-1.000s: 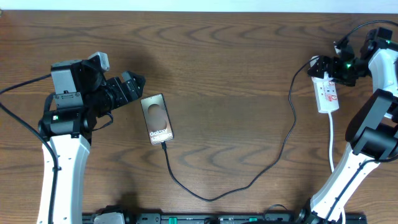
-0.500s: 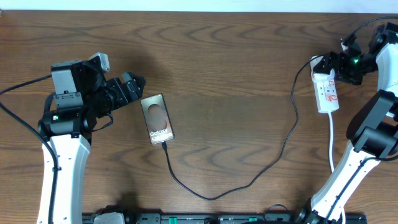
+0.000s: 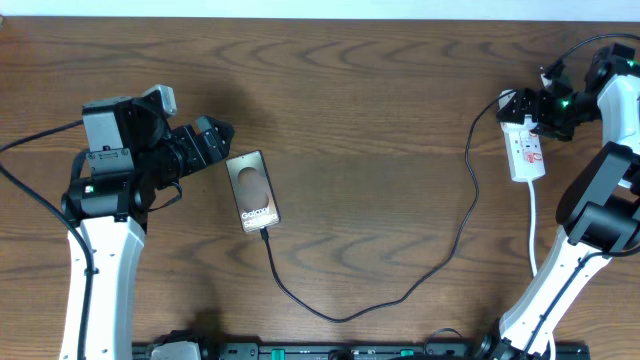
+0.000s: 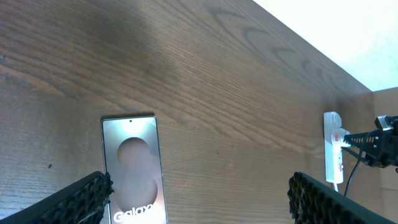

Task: Plug charger to phone and switch on socket

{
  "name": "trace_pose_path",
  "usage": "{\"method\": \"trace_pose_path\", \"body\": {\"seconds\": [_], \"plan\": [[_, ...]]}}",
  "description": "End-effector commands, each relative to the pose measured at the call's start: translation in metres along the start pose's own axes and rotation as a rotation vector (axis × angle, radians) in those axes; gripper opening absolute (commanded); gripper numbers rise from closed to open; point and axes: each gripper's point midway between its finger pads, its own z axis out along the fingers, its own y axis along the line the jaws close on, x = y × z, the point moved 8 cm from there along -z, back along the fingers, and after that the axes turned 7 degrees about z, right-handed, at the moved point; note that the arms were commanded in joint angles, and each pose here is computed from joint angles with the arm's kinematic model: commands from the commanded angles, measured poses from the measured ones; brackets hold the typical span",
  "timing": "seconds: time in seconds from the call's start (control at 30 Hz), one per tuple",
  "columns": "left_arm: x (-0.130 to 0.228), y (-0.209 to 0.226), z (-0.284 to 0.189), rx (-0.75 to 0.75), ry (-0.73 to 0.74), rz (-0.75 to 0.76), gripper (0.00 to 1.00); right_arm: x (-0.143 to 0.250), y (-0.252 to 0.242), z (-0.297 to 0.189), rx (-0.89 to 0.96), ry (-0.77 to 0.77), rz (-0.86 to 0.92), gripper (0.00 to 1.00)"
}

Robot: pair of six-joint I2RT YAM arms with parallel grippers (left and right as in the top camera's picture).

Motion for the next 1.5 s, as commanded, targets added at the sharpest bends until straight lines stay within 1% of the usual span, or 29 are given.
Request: {"method": "trace_pose_path", "body": {"seconds": [0.0,0.13,0.33,0.5,0.57,0.67,0.8,0.87,0.93,1.07,1.2,1.3,1.33,1.47], "plan": [[-0.001,0.001,-0.002,-0.013,-0.01,0.011,0.93,0.009,0.008,0.018,-0.048,0.055,0.009,0.99],[-0.001,0.001,-0.002,-0.013,-0.007,0.009,0.93,0.009,0.009,0.019,-0.047,0.057,0.008,0.99],[0.0,0.001,-0.002,-0.014,-0.004,0.007,0.93,0.007,-0.001,0.011,0.014,0.043,0.065,0.99],[0.0,0.001,-0.002,-0.014,-0.003,0.007,0.93,0.002,-0.019,-0.02,0.127,0.015,0.135,0.99],[0.0,0.001,-0.002,-0.014,-0.003,0.007,0.93,0.0,-0.022,-0.038,0.14,-0.003,0.151,0.99],[0.0,0.001,-0.002,-0.014,-0.003,0.007,0.93,0.0,-0.023,-0.058,0.158,-0.012,0.168,0.99],[0.001,0.001,-0.002,-0.016,0.003,0.003,0.93,0.001,-0.012,-0.086,0.179,-0.031,0.188,0.99],[0.004,0.002,-0.002,-0.02,0.02,-0.006,0.93,0.003,-0.004,-0.099,0.209,-0.053,0.196,0.99],[0.009,0.003,-0.003,-0.027,0.048,-0.021,0.93,0.007,0.01,-0.123,0.278,-0.107,0.204,0.99],[0.009,0.003,-0.003,-0.028,0.048,-0.021,0.93,0.021,0.051,-0.171,0.316,-0.227,0.158,0.99],[0.009,0.003,-0.003,-0.028,0.048,-0.021,0.93,0.04,0.088,-0.208,0.296,-0.332,0.159,0.99],[0.009,0.003,-0.003,-0.028,0.048,-0.021,0.93,0.063,0.121,-0.238,0.263,-0.418,0.17,0.99],[0.009,0.003,-0.003,-0.028,0.048,-0.021,0.93,0.076,0.139,-0.252,0.23,-0.456,0.138,0.99],[0.009,0.003,-0.003,-0.028,0.048,-0.021,0.93,0.1,0.163,-0.278,0.207,-0.536,0.081,0.99]]}}
